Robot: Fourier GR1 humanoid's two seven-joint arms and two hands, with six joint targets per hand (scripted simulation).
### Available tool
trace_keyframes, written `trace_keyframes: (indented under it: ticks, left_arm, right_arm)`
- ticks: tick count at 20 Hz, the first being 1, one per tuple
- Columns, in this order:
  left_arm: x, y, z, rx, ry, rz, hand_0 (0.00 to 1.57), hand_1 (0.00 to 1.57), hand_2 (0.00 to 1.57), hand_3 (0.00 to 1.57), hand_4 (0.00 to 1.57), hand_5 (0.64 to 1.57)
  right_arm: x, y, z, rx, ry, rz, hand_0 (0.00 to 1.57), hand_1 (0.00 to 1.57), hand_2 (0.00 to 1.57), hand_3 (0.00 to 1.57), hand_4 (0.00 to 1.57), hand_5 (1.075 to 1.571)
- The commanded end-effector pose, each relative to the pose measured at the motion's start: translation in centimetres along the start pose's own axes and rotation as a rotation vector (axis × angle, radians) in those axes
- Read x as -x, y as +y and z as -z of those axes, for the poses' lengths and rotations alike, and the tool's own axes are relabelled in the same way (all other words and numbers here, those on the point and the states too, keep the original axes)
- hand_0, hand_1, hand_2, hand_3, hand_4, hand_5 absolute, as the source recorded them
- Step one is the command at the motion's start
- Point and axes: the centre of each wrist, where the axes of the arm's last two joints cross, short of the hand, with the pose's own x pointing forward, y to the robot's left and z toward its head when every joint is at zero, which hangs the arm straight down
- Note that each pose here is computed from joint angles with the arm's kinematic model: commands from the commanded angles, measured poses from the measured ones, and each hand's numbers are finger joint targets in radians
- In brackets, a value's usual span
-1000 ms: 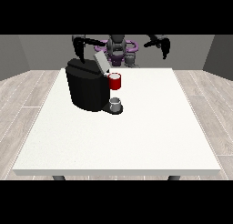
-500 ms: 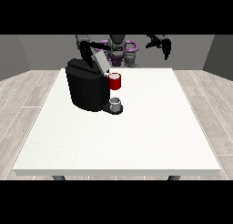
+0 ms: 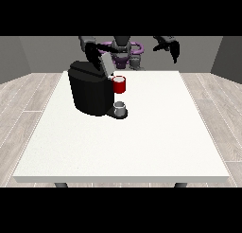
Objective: Insert the coffee pod into the coffee machine and close the lid
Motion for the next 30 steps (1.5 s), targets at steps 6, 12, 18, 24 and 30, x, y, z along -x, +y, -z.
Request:
trace_keyframes:
  ticks: [6,12,18,24,30]
  left_arm:
    - [1.0,-0.4,-0.7,0.004,0.022,0.01,0.0,0.0,0.0,0.0,0.36,1.571]
    - [-0.9,-0.8,1.1,0.035,-0.044,0.017,0.0,0.0,0.0,0.0,0.39,1.571]
    - [-2.1,-1.6,2.3,0.084,-0.052,0.04,0.0,0.0,0.0,0.0,0.33,1.571]
    - [-3.2,-2.9,3.3,0.119,-0.127,0.028,0.0,0.0,0.0,0.0,0.39,1.571]
    - [-3.9,-3.6,3.9,0.178,-0.162,0.037,0.0,0.0,0.0,0.0,0.38,1.571]
  right_arm:
    - [-5.2,2.7,2.0,-0.08,-0.066,-0.091,0.0,0.0,0.0,0.0,0.1,1.571]
    - [-6.4,4.7,2.2,-0.12,-0.124,-0.102,0.0,0.0,0.0,0.0,0.0,1.571]
    - [-10.1,5.6,2.7,-0.077,-0.177,-0.214,0.0,0.0,0.0,0.0,0.08,1.571]
    - [-12.2,4.8,2.8,-0.004,-0.203,-0.259,0.0,0.0,0.0,0.0,0.24,1.571]
    - [-15.2,2.7,2.5,0.038,-0.216,-0.305,0.0,0.0,0.0,0.0,0.09,1.571]
